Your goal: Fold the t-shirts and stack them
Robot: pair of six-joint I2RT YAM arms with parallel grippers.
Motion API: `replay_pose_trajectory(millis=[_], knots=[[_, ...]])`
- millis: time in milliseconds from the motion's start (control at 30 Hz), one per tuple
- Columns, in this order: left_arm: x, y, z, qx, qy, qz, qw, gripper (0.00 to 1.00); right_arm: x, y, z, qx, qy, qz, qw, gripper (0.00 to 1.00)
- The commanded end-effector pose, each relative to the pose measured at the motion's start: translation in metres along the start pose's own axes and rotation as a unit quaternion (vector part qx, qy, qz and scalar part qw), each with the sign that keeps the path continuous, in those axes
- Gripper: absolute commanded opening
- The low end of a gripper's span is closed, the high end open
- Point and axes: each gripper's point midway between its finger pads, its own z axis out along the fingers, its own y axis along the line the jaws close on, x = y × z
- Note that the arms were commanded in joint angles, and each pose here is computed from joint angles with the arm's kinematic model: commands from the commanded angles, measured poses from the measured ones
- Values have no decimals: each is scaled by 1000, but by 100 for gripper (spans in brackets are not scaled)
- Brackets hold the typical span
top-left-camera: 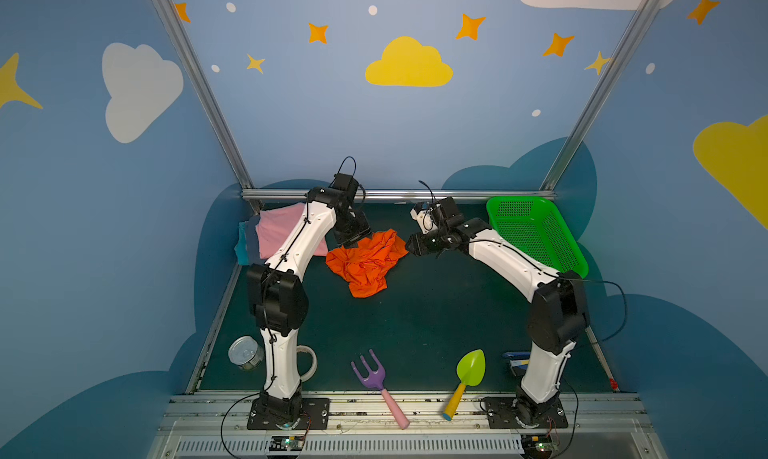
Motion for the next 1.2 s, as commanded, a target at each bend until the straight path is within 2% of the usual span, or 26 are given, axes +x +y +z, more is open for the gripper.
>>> replay_pose_trajectory(millis=[0, 100, 233, 467, 667, 700, 767, 800, 867, 900, 1033, 1167], knots=[[3, 28, 31, -57, 19, 17, 998, 61, -1, 3, 13, -18, 40, 20, 999, 46], [5, 34, 57, -61, 40, 10, 997, 64, 0, -3, 36, -16, 77, 53, 995, 46], [0, 25, 79, -35, 50, 0, 998, 65, 0, -11, 57, -14, 107, 84, 991, 45], [-15, 23, 95, -40, 34, -6, 999, 65, 7, -22, 89, -28, 125, 119, 985, 49], [-26, 27, 112, -60, 23, -14, 998, 60, 15, -22, 118, -55, 134, 142, 979, 53], [-28, 27, 114, -62, 22, -15, 998, 52, 15, -21, 123, -64, 135, 147, 978, 51], [-31, 25, 115, -65, 23, -15, 997, 32, 12, -18, 129, -94, 129, 159, 974, 39], [-34, 26, 113, -72, 19, -14, 997, 22, 8, -17, 130, -107, 124, 164, 973, 24], [-41, 25, 106, -83, 7, -8, 997, 9, 1, -22, 128, -108, 111, 169, 973, 0], [-44, 24, 100, -85, 1, -4, 996, 4, -5, -24, 124, -105, 101, 167, 975, 0], [-52, 20, 76, -93, -19, 8, 995, 4, -33, -37, 94, -79, 53, 152, 984, 0], [-52, 20, 50, -101, -33, 12, 994, 4, -57, -51, 49, -50, 2, 136, 989, 0]])
